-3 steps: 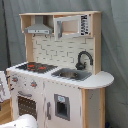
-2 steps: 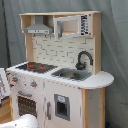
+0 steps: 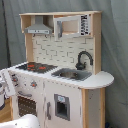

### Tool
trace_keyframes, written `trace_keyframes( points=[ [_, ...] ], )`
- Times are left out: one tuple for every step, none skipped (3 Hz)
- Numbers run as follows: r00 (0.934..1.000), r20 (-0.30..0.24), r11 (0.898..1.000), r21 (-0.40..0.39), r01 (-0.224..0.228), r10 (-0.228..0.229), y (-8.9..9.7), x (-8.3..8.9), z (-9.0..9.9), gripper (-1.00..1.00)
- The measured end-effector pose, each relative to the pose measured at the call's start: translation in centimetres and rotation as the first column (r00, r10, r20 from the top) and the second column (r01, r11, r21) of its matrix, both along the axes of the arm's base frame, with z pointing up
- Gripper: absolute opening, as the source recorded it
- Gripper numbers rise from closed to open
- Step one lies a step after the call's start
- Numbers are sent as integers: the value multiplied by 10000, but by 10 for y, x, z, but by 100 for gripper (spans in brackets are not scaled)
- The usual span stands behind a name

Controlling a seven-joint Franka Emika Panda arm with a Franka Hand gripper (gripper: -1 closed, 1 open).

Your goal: Play with the kitchen

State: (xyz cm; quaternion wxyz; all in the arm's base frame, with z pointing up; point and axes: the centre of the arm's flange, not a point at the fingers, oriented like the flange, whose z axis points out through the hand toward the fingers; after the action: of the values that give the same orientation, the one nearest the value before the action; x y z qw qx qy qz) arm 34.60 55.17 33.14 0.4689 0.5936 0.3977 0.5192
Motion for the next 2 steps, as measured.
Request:
trace_keyframes(
  points=[
    [10000, -1, 10000, 2, 1, -1, 0, 0, 0, -100],
    [10000, -28, 9989, -466, -24, 23, 2, -1, 5, -100]
  ],
)
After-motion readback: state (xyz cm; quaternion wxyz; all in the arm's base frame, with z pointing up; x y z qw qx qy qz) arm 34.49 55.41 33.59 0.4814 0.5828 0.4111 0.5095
